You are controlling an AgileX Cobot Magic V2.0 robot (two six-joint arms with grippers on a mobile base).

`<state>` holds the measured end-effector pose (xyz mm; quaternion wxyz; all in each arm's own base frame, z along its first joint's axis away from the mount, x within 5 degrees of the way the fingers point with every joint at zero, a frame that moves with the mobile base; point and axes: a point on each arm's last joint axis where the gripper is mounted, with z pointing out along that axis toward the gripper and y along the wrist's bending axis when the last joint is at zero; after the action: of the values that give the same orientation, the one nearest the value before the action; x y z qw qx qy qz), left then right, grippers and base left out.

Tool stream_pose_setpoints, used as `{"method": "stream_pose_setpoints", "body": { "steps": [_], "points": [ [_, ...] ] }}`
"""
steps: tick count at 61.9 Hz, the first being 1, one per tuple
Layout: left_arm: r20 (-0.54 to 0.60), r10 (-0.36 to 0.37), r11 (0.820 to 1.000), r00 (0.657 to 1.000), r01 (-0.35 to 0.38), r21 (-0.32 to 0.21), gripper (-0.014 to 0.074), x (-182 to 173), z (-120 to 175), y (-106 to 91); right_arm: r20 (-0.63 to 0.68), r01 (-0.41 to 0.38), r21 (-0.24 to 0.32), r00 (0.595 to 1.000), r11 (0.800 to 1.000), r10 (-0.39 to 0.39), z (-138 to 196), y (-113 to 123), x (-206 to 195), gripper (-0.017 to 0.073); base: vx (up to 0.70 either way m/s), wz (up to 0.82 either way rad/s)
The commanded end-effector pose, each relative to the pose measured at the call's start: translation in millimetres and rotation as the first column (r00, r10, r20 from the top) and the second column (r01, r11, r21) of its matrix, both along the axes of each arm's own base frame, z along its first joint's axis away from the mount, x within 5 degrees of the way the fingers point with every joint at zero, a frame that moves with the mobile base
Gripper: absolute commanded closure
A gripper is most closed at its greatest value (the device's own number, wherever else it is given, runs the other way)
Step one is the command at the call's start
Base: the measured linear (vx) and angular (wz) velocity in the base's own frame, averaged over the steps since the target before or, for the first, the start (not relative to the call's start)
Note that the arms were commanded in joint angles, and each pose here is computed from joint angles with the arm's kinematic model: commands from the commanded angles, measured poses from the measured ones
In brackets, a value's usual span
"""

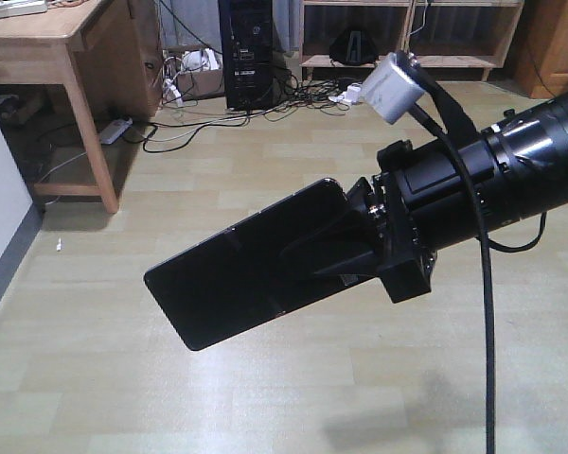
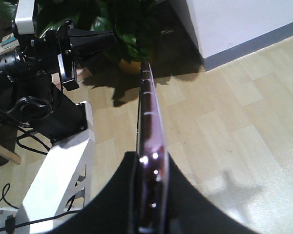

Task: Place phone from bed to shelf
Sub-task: 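Keep holding the phone while the base drives across the room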

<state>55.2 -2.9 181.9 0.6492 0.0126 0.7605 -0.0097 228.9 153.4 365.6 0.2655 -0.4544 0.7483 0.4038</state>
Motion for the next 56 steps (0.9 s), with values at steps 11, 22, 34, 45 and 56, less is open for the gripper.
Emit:
{"method": "stream_pose_setpoints", "body": {
  "steps": [11,22,34,45,56],
  "points": [
    [0.077,0.007,1.000,0.997,-0.006,-0.015,0.0593,0.5,6.2,0.5,0.009,-0.047,0.093,0.999,0.995,0.047,22.3,0.3,-13.7,0.0564,0.34,-0.03],
    [0.077,0.007,1.000,0.997,-0.006,-0.015,0.0593,0.5,6.2,0.5,0.009,-0.047,0.093,0.999,0.995,0.047,22.3,0.3,-13.7,0.0564,0.32,-0.03],
    [0.077,0.007,1.000,0.997,-0.006,-0.015,0.0593,0.5,6.2,0.5,0.009,-0.047,0.093,0.999,0.995,0.047,22.3,0.3,-13.7,0.0564,0.29,-0.02],
    [0.077,0.007,1.000,0.997,-0.006,-0.015,0.0593,0.5,6.2,0.5,0.009,-0.047,0.093,0.999,0.995,0.047,22.3,0.3,-13.7,0.0564,0.27,-0.01],
    [0.077,0.007,1.000,0.997,-0.006,-0.015,0.0593,0.5,6.2,0.5,0.009,-0.047,0.093,0.999,0.995,0.047,22.3,0.3,-13.7,0.0564,0.26,-0.01]
  ]
}}
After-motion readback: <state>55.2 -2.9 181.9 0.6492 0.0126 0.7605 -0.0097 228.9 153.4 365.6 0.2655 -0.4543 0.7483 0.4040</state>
